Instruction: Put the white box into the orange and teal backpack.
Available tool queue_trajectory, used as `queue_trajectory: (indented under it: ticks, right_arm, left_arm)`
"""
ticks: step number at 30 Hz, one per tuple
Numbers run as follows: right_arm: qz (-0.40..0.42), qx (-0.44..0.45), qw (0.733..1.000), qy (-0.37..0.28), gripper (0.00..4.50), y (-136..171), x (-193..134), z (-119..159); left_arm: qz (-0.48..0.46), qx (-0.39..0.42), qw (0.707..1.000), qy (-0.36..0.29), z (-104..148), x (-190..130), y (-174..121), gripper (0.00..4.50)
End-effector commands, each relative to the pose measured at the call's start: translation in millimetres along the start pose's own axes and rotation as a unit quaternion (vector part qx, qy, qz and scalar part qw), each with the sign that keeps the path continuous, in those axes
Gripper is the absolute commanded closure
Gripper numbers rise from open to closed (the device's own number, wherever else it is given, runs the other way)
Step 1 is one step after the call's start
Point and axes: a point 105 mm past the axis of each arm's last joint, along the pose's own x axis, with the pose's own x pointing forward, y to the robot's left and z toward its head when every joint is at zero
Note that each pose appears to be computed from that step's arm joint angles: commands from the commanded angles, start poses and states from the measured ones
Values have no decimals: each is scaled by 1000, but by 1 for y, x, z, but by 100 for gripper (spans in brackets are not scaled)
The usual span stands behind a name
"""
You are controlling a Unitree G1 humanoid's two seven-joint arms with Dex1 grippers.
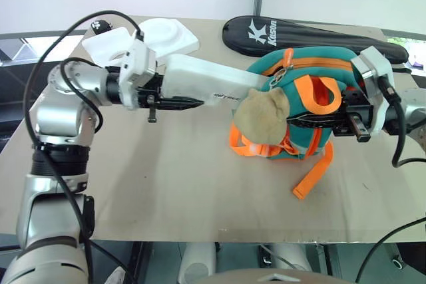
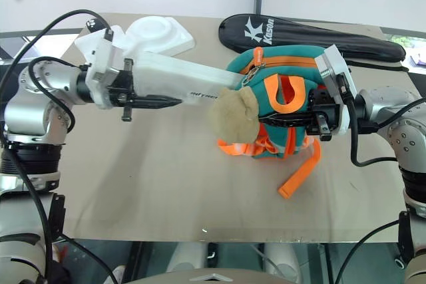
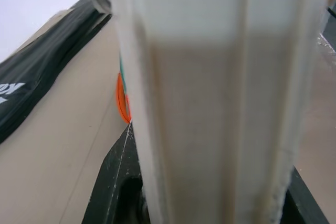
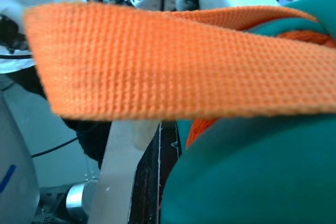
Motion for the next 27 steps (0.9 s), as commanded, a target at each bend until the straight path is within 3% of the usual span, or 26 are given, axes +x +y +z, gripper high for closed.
queue_trajectory:
  ticks: [1, 6, 9, 10, 11, 16, 19, 21, 23, 27]
  right_arm:
    - [14, -53, 998, -25, 448, 11, 6, 23]
    - [-28, -53, 998, -36, 448, 2, 11, 14]
    - [-87, -47, 994, -46, 448, -11, 10, 9]
    - [-103, -46, 993, -44, 448, -14, 10, 6]
    - [-115, -44, 992, -41, 450, -16, 9, 3]
    - [-162, -40, 985, -40, 450, -22, 4, -4]
    - [-210, -44, 976, -36, 450, -35, 2, -9]
    - [-229, -46, 972, -37, 450, -41, 4, -9]
    - [-236, -52, 970, -35, 450, -43, 6, -7]
    - [-240, -63, 968, -35, 450, -43, 13, -2]
  left_arm:
    - [-1, 37, 999, -8, 20, 33, 3, 329]
    - [-7, 17, 1000, -9, 28, 105, 3, 329]
    - [6, 21, 1000, 22, 17, 135, 9, 329]
    - [11, 12, 1000, 23, 13, 135, 10, 329]
    - [21, 10, 1000, 17, 13, 130, 13, 229]
    - [51, -76, 995, -31, 19, 83, 24, 7]
    - [34, -230, 966, -115, 33, 20, 16, 7]
    - [6, -296, 945, -142, 42, 2, 3, 7]
    - [-37, -326, 934, -139, 45, 0, -18, 7]
    - [-67, -404, 899, -157, 46, 30, -38, 7]
